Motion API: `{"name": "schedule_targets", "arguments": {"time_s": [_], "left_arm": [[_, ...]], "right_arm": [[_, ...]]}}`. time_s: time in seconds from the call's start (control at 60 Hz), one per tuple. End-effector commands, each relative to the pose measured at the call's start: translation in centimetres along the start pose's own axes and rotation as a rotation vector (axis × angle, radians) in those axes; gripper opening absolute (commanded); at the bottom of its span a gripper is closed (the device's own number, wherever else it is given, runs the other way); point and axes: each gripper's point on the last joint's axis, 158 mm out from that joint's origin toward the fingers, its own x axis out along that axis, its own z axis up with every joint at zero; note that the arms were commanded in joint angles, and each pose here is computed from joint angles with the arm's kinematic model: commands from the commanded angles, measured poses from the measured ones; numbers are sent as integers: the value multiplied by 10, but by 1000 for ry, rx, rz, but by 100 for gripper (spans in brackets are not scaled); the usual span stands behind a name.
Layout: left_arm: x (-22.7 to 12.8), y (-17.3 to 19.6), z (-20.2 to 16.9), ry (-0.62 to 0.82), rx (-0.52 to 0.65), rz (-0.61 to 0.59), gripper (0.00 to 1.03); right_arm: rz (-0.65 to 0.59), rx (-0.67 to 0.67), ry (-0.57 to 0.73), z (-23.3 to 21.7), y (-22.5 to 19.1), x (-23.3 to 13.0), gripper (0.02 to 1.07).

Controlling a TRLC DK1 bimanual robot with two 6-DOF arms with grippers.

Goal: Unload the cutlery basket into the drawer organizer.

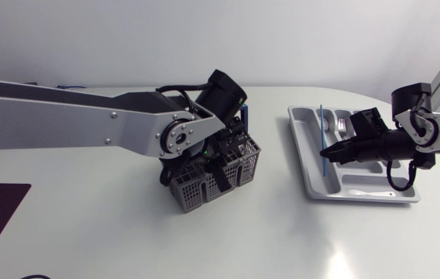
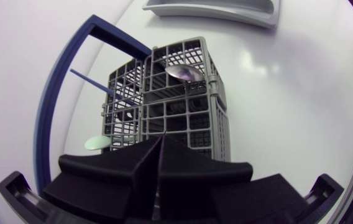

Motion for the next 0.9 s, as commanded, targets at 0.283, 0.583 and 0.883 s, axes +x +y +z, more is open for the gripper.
{"name": "schedule_targets", "arguments": {"time_s": [0.283,0.583,0.883], "left_arm": [[-56,19,47,-193,4,12,19],[-74,20,55,-262,2,-3,20],[-70,12,50,-239,-108,-203,20]], "right_arm": [[-42,143,91,-14,-34,32,12],[-96,148,95,-10,-40,31,70],[-112,29,-16,21,2,-10,79]]}}
